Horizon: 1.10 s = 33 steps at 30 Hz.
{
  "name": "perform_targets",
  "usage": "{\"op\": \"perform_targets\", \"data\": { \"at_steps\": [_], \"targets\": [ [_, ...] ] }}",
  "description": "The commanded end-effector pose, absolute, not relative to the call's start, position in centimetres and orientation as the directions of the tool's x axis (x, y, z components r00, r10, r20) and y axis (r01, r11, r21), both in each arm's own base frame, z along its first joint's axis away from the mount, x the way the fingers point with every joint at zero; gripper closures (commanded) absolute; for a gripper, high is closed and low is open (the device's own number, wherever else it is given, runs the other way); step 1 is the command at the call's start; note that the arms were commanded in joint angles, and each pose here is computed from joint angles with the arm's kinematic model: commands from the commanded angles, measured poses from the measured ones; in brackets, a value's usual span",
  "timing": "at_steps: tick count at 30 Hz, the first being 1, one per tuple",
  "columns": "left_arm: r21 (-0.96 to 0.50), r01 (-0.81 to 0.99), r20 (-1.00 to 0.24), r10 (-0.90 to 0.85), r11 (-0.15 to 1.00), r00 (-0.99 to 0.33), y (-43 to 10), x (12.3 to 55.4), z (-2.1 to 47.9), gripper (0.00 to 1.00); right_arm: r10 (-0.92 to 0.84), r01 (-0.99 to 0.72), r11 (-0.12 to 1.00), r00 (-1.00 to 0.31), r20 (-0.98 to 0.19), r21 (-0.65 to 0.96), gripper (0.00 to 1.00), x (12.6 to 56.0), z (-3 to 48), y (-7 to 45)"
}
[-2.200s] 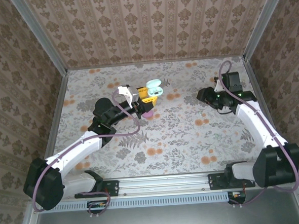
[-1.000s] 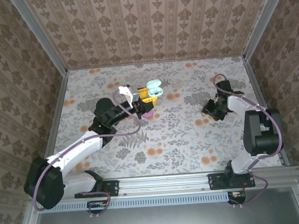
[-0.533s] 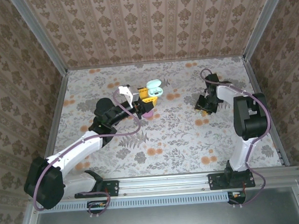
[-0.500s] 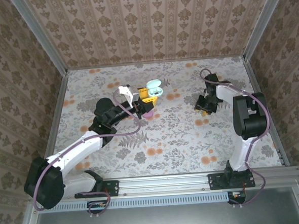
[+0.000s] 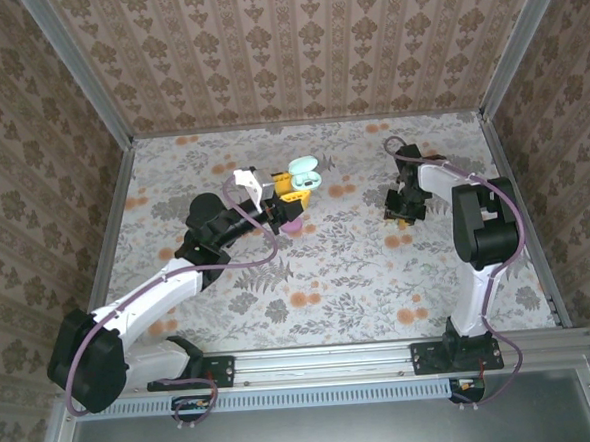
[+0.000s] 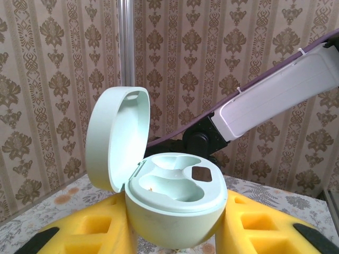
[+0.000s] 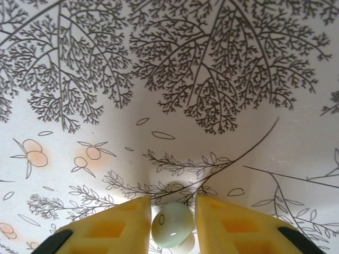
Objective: Insert wireless bluetooth earbuds into charging case
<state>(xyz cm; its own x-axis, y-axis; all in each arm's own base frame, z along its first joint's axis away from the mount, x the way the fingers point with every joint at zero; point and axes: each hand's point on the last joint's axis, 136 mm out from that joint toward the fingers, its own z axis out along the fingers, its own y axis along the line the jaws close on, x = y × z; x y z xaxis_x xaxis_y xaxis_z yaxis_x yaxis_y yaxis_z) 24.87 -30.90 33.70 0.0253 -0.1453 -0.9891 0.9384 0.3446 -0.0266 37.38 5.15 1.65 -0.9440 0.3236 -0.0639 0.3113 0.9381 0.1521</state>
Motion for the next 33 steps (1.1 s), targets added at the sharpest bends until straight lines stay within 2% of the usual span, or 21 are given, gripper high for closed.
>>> {"op": "perform_targets", "data": {
  "at_steps": [1,10,16,19,25,33],
  "targets": [
    [-0.013,0.940,-0.984,-0.171,0.342,0.048,-30.8,24.4,35.1,0.64,0.300,0.297,0.951,-0.954,-0.021,0.087,0.71,36.1,1.0,4.6],
    [-0.017,0.940,-0.984,-0.173,0.341,0.045,-30.8,24.3,35.1,0.64,0.271,0.267,0.958,-0.962,-0.028,0.101,0.75,35.9,1.6,5.2],
    [-0.019,0.940,-0.984,-0.173,0.340,0.042,-30.9,24.4,35.1,0.64,0.249,0.240,0.946,-0.968,-0.014,0.216,0.76,35.2,2.5,7.1],
    [-0.022,0.939,-0.984,-0.173,0.342,0.040,-30.8,24.4,35.0,0.64,0.239,0.219,0.901,-0.971,-0.006,0.373,0.76,34.8,3.4,9.7],
    [-0.020,0.938,-0.984,-0.174,0.345,0.044,-30.8,24.3,35.0,0.64,0.131,0.104,0.729,-0.991,0.011,0.677,0.75,33.4,6.6,15.6],
    [-0.017,0.939,-0.983,-0.177,0.343,0.047,-30.8,24.3,35.1,0.64,-0.042,-0.124,0.620,-0.991,-0.125,0.775,0.73,31.9,9.9,20.3]
  ]
}}
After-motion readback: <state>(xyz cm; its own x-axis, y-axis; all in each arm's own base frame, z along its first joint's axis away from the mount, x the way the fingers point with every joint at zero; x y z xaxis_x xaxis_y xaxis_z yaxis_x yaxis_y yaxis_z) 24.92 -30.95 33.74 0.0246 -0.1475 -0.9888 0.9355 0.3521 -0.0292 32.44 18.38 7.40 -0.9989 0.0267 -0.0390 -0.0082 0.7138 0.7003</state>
